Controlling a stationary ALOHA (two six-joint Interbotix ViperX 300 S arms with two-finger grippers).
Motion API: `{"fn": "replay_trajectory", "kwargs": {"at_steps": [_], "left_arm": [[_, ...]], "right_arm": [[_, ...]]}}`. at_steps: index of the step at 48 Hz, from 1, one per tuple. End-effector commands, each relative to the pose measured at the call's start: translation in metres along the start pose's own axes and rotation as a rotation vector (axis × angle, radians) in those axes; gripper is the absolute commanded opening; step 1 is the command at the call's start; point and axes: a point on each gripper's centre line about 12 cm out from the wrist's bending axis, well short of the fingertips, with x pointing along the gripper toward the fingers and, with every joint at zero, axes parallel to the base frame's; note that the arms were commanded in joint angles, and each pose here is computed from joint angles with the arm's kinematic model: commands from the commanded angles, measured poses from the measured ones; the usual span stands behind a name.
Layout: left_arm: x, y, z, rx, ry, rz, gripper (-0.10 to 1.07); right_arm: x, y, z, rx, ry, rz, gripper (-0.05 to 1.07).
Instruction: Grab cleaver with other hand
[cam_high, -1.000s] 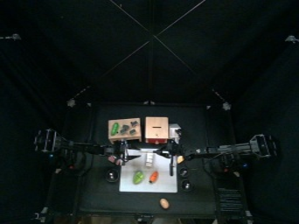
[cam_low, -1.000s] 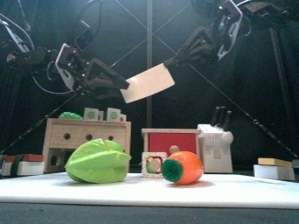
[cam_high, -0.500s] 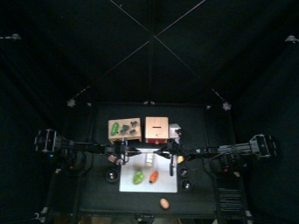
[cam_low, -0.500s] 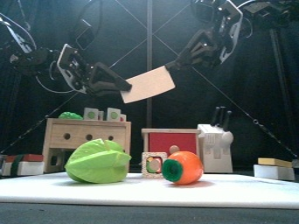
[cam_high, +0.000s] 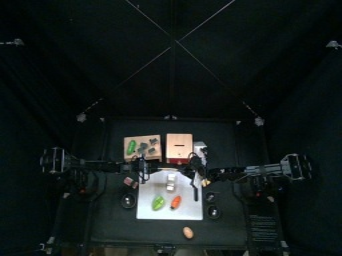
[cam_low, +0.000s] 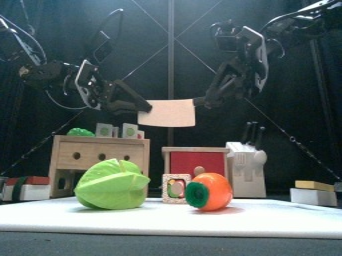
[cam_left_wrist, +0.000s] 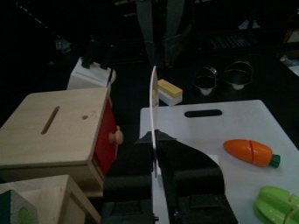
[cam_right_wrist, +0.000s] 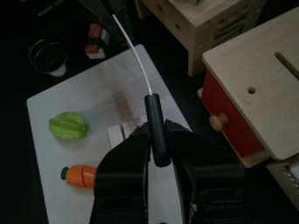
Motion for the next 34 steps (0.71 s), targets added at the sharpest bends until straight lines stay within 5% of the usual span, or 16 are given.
{"fn": "replay_trajectory", "kwargs": {"at_steps": [1,22,34], "left_arm": [[0.009,-0.006,0.015,0.055,-0.036,-0.047,0.38],[0.011,0.009,0.003,0.067,0.001,-0.027,0.38],[0.019,0.009,-0.008,0.0,-0.033,-0.026,0.38]], "right_arm": [[-0.004,0.0,0.015,-0.018,-0.04,-0.001,0.49],[0.004,-0.003,0.007,-0.185,-0.015,0.002,0.46],[0.005,-0.007,0.005,-0.147,-0.002,0.002,0.36]]}}
